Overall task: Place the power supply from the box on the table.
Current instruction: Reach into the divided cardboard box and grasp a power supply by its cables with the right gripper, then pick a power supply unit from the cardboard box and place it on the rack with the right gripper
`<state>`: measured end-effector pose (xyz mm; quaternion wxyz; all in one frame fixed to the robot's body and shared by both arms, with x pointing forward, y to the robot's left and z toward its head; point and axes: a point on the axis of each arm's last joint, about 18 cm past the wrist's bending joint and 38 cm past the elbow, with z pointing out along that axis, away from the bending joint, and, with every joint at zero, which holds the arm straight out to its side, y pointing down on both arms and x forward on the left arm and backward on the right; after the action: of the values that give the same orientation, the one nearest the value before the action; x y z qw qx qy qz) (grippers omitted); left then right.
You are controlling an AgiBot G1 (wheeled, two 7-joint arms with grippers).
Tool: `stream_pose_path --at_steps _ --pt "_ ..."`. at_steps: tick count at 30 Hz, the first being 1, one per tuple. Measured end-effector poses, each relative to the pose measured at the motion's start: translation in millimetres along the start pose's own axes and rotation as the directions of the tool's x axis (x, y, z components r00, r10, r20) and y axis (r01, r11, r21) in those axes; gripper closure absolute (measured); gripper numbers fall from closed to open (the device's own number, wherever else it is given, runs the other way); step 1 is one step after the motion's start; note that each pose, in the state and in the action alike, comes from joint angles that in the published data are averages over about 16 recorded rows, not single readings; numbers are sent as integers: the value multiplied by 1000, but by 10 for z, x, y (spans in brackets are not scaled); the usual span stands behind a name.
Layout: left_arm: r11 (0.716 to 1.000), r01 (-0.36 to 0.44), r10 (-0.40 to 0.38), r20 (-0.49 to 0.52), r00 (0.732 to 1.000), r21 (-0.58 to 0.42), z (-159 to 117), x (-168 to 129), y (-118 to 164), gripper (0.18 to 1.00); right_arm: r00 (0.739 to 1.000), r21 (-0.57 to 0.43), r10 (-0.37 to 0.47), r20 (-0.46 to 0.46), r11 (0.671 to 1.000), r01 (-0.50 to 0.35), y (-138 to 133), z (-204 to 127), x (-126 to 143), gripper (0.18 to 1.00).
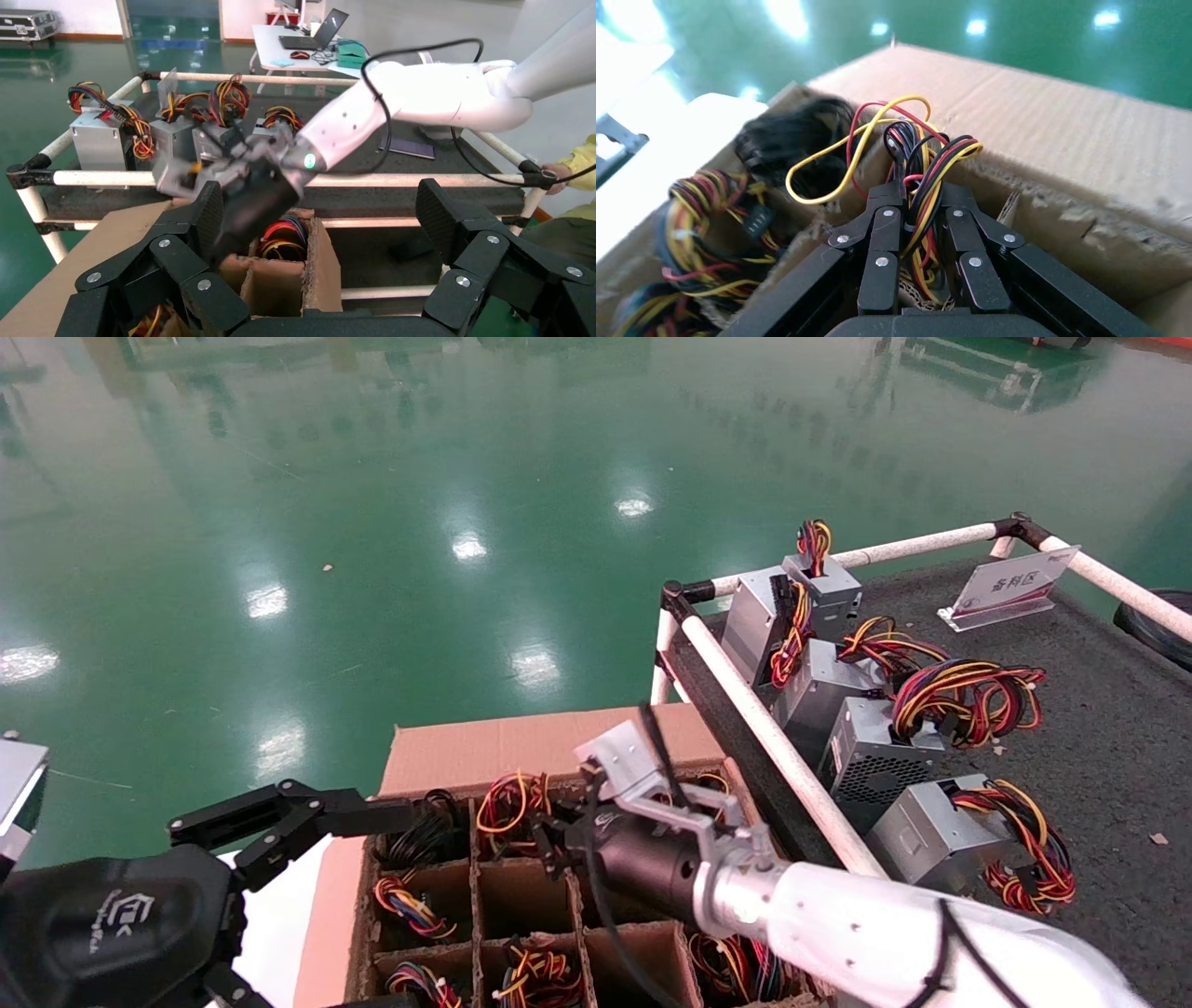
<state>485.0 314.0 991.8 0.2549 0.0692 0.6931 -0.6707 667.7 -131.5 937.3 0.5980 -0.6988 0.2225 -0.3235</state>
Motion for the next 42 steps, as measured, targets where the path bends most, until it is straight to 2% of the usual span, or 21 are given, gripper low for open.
stream_pose_path --at_steps 7,15,22,29,32,35,42 --pt "1000 0 0 0 1000 0 0 0 0 184 999 76 46 24 996 -47 -461 -314 124 943" --pt "1000 0 0 0 1000 0 0 0 0 184 993 213 105 49 971 -113 -1310 -796 367 945" --pt "1000 0 0 0 1000 0 0 0 0 184 987 366 154 39 917 -157 -2246 -1240 704 945" --pt "1000 0 0 0 1000 0 0 0 0 184 974 507 217 -68 848 -153 -3077 -1544 1234 948" --pt "1000 0 0 0 1000 0 0 0 0 184 956 545 252 -152 828 -132 -3288 -1607 1495 949" --pt "1000 0 0 0 1000 0 0 0 0 184 925 562 284 -251 821 -99 -3385 -1650 1746 950" --pt "1000 0 0 0 1000 0 0 0 0 184 829 547 324 -456 837 -27 -3290 -1779 2215 952"
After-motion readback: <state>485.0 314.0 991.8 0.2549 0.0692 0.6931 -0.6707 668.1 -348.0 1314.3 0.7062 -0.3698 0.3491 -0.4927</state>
